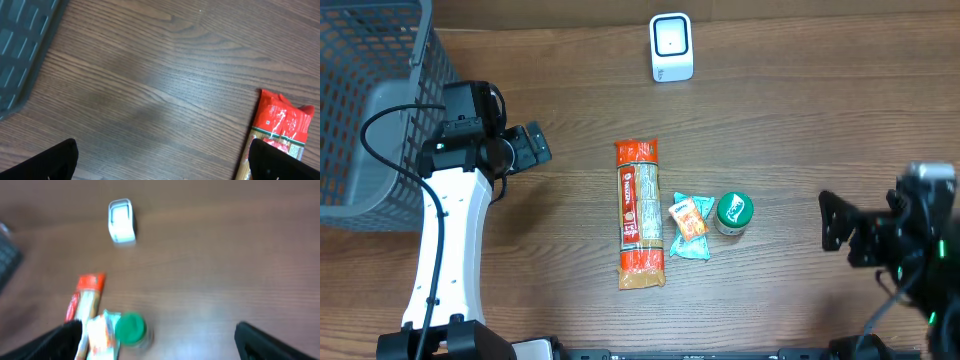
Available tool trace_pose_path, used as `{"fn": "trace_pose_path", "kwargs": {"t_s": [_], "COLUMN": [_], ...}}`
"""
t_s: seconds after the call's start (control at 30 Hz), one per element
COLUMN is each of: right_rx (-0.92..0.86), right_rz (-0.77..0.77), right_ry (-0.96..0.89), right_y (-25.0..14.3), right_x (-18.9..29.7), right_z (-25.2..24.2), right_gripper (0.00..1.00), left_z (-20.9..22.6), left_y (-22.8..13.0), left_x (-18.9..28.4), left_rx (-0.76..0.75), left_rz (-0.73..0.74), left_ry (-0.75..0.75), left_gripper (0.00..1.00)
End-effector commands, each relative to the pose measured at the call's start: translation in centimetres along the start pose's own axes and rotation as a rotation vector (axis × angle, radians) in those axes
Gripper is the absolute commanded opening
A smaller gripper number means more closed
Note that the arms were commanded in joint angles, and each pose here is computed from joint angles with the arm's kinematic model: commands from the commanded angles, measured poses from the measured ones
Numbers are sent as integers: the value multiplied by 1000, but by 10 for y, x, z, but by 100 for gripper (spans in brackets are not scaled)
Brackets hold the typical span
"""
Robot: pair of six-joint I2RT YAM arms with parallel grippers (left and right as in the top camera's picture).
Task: Scan the item barcode
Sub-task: 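Withdraw the left gripper and swing the right arm toward the items, then lower the right gripper onto the orange Kleenex pack and grasp it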
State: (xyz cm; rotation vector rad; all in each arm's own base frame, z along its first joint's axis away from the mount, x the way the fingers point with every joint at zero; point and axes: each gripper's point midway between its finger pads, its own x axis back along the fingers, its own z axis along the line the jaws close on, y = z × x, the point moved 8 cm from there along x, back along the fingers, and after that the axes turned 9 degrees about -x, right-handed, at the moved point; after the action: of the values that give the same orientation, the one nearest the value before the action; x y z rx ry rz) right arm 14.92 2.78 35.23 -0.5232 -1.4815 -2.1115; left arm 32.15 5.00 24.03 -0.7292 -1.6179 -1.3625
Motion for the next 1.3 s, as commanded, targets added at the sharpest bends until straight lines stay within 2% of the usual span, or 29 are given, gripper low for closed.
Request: {"fn": "trace_pose_path", "kwargs": {"t_s": [0.0,0.13,0.23,0.33,0.37,0.47,0.53,0.73,0.83,0.93,1.1,1.27], "right_rx": [-31,-94,-137,-194,-230,-294,-309,-272,-222,-156,-215,-141], "right_rz": [205,413,572,703,736,778,788,778,773,734,709,735], "right_ry": [-76,-42,11,-43,-70,-116,-141,-193,-163,-150,-165,-120], "right_y": [26,38,31,21,18,8,-1,-30,-40,-44,-46,-58], "right_x": [-14,-48,-80,-108,-117,-137,-147,-168,-175,-179,-180,-175], "right_z": [10,23,29,25,23,23,25,33,45,60,70,89], "right_gripper": [100,100,100,61,56,58,77,90,91,87,86,80], "left_z": [-1,-1,-1,-1,-1,-1,-1,-1,-1,-1,-1,-1], "left_y": [1,1,1,1,1,1,1,1,1,1,1,1], "left_x": [1,1,1,1,1,1,1,1,1,1,1,1], "left_rx": [-12,-13,-12,-13,-13,-13,-13,-13,-12,-12,-13,-13], "left_rz": [-4,-4,-4,-4,-4,-4,-4,-4,-4,-4,-4,-4], "left_ry": [-6,-6,-6,-6,-6,-6,-6,-6,-6,-6,-6,-6], "left_gripper": [100,100,100,100,100,100,100,100,100,100,100,100]}}
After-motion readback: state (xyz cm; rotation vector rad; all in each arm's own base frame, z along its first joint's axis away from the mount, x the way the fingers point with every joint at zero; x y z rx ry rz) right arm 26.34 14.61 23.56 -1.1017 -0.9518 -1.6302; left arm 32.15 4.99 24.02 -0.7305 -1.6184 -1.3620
